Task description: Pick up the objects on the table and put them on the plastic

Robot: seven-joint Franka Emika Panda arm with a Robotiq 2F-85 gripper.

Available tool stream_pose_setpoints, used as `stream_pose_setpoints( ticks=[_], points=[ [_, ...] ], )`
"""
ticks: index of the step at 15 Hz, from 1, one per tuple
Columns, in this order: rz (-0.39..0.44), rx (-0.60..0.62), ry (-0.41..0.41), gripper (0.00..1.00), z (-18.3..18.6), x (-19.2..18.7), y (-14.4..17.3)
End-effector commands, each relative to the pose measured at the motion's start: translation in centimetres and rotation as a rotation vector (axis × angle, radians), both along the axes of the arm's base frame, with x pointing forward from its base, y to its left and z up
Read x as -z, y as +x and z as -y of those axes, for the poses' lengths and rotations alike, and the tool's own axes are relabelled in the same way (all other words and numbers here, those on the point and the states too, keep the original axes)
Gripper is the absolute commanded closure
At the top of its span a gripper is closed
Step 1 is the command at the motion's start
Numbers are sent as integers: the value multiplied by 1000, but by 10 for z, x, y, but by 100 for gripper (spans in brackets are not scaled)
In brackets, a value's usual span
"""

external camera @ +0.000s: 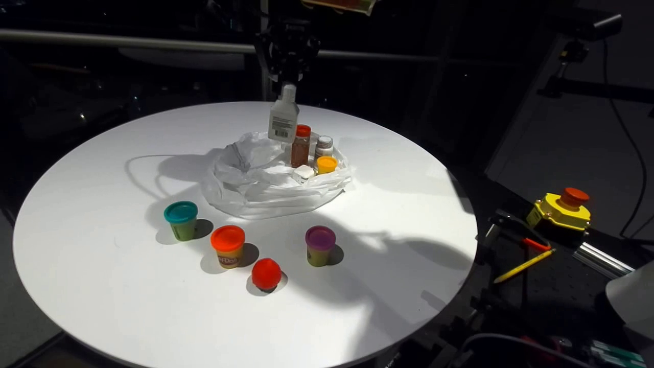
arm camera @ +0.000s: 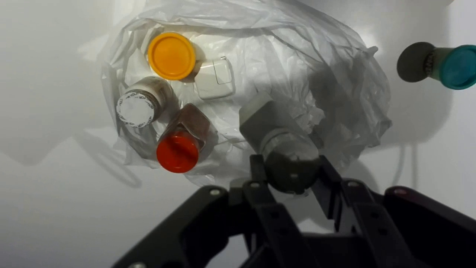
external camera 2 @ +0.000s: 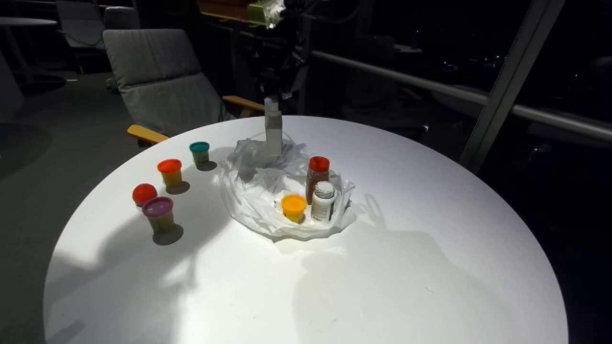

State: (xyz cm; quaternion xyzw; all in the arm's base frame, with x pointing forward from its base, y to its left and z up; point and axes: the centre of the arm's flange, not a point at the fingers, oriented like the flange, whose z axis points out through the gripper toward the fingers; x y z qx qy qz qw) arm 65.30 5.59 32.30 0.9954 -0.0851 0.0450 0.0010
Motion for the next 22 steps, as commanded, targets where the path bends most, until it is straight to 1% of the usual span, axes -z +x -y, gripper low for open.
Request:
stream_pose_setpoints(
  ticks=[1,6,13,15,17,18,19,20,22],
  points=[
    [-45,29,47,89,8,18,43],
    [-64,41,62,89,13,53,63],
    [-63,63,-32,89,22,112,68],
    [-47,65,-44,89,25,116,69],
    [-18,59,-46,89,23,107,67],
    [-8,47,-45,39,18,98,61],
    [9,39,-50,38,15,91,58],
    [32,33,-57,32,8,78,50],
    [66,41,-63,16,-5,53,37]
  ],
)
